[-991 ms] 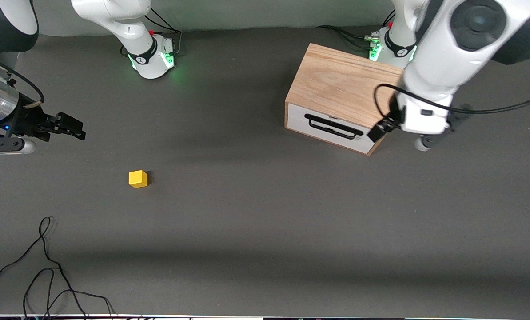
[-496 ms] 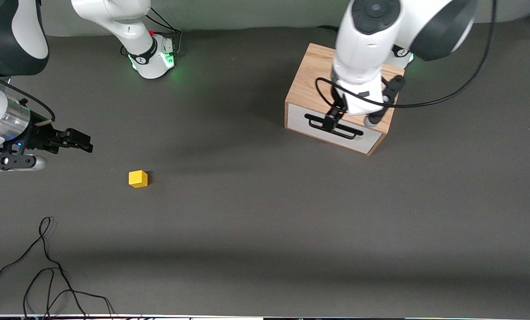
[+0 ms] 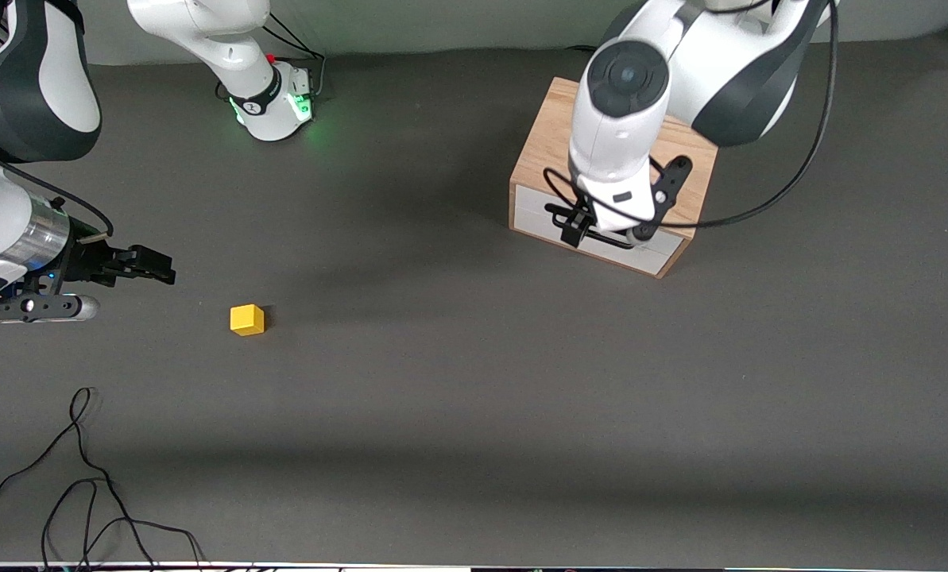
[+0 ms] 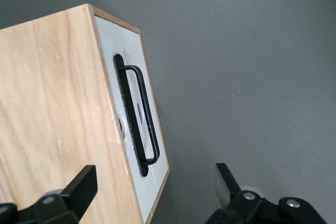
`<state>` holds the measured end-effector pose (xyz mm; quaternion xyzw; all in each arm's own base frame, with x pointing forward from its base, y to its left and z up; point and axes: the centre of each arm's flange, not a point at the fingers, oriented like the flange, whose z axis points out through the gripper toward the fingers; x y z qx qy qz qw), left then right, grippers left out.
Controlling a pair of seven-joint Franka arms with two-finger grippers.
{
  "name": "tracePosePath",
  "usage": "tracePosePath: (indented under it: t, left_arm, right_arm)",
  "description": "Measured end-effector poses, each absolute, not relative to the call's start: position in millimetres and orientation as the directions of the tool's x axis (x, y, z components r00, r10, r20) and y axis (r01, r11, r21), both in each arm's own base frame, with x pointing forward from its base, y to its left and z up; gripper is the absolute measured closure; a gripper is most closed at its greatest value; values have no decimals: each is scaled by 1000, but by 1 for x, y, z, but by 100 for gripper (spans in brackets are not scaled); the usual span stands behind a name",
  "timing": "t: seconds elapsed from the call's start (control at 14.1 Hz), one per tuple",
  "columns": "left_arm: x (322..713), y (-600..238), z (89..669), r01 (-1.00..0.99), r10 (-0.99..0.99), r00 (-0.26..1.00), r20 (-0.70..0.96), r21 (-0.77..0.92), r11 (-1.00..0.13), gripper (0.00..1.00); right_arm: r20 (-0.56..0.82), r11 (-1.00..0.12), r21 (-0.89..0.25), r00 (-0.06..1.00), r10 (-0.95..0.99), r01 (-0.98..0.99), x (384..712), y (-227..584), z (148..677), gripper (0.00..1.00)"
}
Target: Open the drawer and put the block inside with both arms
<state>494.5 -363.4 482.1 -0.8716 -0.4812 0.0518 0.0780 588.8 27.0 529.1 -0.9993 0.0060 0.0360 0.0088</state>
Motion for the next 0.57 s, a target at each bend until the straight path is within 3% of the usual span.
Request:
tracePosePath:
  t: [0.57]
  left_arm:
    - [508,-348,394,829,853,522,-17,-229,-511,0]
  right_arm:
    - [-66,-1000,-17,998,-13,-14,591,26,519,0]
